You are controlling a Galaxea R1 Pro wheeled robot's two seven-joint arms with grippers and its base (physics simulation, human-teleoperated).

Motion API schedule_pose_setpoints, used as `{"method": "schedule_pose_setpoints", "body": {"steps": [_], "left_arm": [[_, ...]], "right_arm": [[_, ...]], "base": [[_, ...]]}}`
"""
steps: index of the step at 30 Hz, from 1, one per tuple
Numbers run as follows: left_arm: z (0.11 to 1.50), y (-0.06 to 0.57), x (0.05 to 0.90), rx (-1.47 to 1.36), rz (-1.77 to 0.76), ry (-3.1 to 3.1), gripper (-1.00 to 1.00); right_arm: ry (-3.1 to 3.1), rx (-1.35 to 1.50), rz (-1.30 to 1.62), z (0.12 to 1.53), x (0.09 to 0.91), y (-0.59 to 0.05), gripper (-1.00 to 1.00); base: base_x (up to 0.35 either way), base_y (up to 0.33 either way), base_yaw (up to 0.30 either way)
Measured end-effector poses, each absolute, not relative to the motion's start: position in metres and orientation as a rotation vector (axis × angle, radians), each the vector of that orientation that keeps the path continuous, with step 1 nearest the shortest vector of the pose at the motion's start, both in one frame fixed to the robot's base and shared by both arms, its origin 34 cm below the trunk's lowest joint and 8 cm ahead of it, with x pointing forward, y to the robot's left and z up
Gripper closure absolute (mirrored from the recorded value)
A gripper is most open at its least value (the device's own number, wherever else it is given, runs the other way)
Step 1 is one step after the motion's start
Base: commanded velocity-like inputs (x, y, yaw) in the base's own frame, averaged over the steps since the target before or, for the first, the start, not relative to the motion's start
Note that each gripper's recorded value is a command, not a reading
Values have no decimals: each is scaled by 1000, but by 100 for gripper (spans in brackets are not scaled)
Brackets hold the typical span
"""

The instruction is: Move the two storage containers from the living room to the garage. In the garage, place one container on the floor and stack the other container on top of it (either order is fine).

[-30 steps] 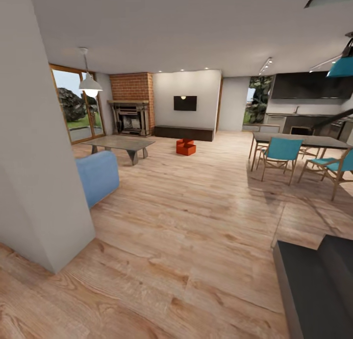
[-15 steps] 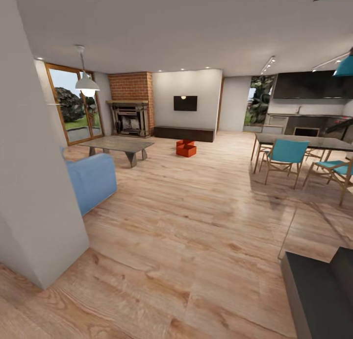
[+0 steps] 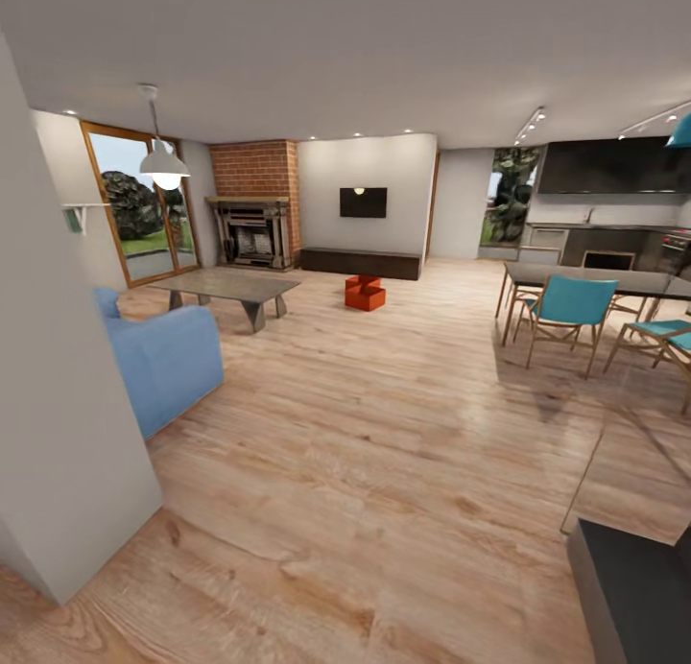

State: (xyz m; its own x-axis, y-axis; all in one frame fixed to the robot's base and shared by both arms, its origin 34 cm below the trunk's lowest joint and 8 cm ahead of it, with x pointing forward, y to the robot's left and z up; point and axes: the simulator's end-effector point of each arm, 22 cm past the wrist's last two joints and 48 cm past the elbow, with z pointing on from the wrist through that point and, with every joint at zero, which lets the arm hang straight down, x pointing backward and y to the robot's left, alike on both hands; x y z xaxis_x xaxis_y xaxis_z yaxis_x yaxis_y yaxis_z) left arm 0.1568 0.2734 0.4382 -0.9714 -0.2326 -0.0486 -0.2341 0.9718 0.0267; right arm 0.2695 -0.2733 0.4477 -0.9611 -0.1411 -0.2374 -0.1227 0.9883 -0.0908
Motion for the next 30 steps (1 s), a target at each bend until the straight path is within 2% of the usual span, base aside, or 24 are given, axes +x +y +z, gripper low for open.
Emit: {"method": "schedule_pose_setpoints", "body": {"steps": [30], "left_arm": [[438,273,157,-360,48,3074,-100]], "right_arm": [[2888,-195,-107,448,269,-273,-100]], "base": [[326,0,0]]}}
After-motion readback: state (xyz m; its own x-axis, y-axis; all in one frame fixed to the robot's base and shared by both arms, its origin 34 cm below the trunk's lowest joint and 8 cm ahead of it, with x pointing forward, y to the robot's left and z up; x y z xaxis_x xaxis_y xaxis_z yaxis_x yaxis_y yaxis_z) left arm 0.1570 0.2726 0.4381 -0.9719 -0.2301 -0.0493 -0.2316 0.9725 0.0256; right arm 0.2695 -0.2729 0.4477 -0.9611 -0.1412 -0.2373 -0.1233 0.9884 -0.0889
